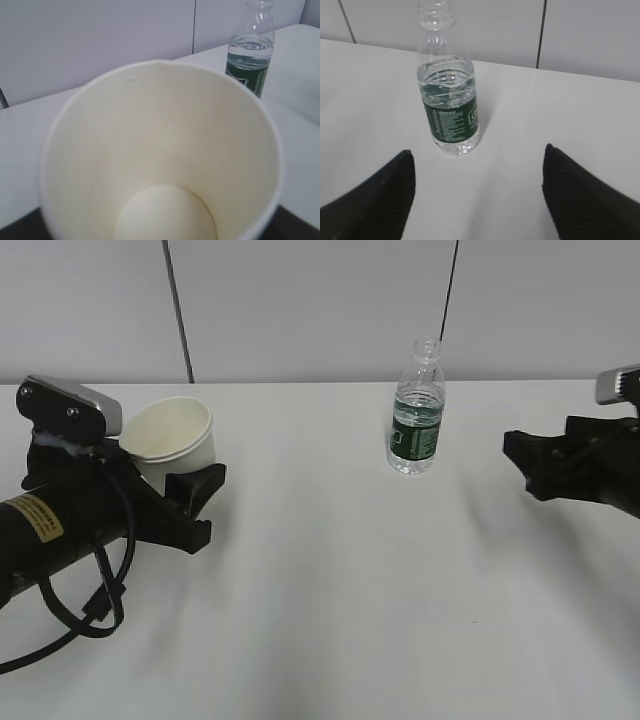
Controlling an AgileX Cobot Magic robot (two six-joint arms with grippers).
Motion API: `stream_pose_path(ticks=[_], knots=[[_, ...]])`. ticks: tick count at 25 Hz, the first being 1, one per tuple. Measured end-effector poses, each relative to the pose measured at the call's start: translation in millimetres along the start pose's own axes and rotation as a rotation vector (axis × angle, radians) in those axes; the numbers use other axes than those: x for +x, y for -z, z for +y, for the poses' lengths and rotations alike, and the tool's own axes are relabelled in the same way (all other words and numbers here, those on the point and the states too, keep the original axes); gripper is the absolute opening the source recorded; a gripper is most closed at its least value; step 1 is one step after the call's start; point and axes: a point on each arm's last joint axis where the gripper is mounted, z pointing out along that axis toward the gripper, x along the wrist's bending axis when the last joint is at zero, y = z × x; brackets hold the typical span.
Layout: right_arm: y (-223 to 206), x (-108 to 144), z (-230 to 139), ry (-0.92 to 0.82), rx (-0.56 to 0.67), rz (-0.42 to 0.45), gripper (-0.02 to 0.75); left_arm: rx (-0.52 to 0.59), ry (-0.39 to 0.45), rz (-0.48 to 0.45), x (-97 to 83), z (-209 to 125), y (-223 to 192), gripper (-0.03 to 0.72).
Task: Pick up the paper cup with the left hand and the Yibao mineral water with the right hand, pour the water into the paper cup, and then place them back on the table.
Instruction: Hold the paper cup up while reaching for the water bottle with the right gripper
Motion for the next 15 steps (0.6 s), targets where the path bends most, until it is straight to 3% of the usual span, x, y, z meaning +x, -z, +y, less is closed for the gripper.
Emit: stream_pose_path(ticks=[6, 15], knots=[[-53.3, 25.6, -8.6, 0.018, -0.014, 0.067, 0.590, 0.007, 0.000, 0.000, 0.0, -0.6, 0.0, 0.440], [-112.1, 24.2, -28.3, -0.029, -0.079, 0.060, 0.669, 0.008, 0.000, 0.000, 0.0, -0.8, 0.0, 0.440]])
